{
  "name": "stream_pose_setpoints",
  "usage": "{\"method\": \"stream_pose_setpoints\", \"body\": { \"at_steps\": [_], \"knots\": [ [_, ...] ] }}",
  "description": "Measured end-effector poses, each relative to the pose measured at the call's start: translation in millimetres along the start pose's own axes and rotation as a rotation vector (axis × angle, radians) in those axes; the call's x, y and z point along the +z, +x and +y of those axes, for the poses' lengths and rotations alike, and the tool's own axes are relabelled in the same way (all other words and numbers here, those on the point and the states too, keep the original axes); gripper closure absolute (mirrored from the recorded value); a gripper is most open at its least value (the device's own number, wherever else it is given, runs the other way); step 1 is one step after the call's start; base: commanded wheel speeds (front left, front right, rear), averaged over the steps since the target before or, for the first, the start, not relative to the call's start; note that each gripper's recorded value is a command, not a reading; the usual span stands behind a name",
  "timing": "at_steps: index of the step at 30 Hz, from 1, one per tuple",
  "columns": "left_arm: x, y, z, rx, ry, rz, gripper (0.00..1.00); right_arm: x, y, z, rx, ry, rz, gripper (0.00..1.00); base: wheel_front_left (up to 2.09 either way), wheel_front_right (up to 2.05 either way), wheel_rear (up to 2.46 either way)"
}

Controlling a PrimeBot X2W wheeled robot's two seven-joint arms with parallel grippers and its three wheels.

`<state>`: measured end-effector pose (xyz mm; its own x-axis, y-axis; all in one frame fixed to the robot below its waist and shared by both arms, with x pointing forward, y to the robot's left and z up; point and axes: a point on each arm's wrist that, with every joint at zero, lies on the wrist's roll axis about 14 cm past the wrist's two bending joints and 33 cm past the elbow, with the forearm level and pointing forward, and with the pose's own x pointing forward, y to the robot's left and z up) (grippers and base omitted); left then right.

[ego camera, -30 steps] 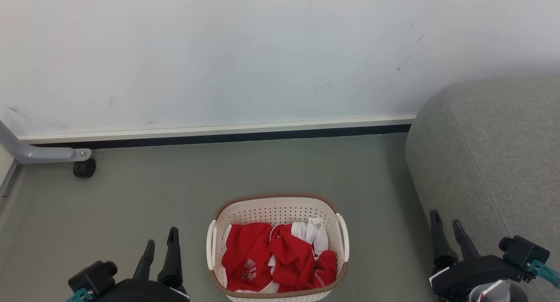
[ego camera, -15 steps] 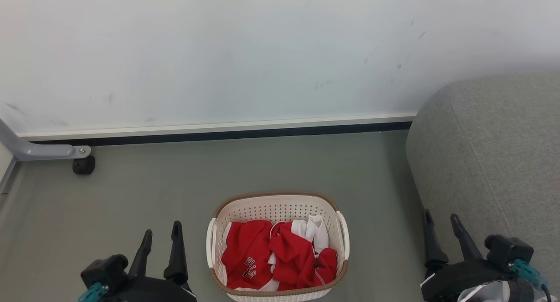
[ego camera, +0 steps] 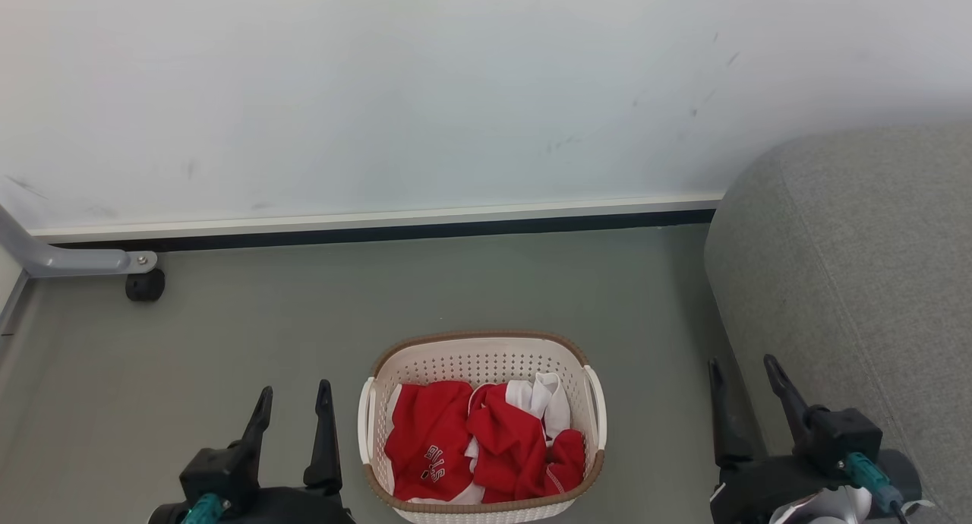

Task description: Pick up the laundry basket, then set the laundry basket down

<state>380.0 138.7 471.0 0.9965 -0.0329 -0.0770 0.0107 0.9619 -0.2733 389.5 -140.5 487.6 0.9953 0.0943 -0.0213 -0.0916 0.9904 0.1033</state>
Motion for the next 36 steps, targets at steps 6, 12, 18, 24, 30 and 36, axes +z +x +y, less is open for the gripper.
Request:
{"method": "stream_pose_setpoints", "body": {
  "at_steps": [6, 12, 18, 24, 30, 36],
  "knots": [
    [5, -1, -3, -0.011, 0.074, -0.03, 0.0, 6, 0, 8, 0.026, -0.077, -0.034, 0.0, 0.0, 0.0, 0.0],
    [7, -2, 1, -0.001, 0.116, -0.041, 0.0, 8, 0, 11, 0.039, -0.106, -0.045, 0.0, 0.0, 0.0, 0.0],
    [8, -3, 0, -0.007, 0.138, -0.044, 0.0, 10, -1, 11, 0.039, -0.108, -0.051, 0.0, 0.0, 0.0, 0.0],
    [6, -3, -2, -0.015, 0.153, -0.033, 0.0, 11, -1, 9, 0.031, -0.115, -0.053, 0.0, 0.0, 0.0, 0.0],
    [4, -2, -1, -0.014, 0.162, -0.02, 0.0, 14, -1, -4, -0.009, -0.122, -0.059, 0.0, 0.0, 0.0, 0.0],
    [2, -1, 1, -0.009, 0.182, -0.004, 0.0, 8, -4, -10, -0.031, -0.124, -0.036, 0.0, 0.0, 0.0, 0.0]
  ]
}}
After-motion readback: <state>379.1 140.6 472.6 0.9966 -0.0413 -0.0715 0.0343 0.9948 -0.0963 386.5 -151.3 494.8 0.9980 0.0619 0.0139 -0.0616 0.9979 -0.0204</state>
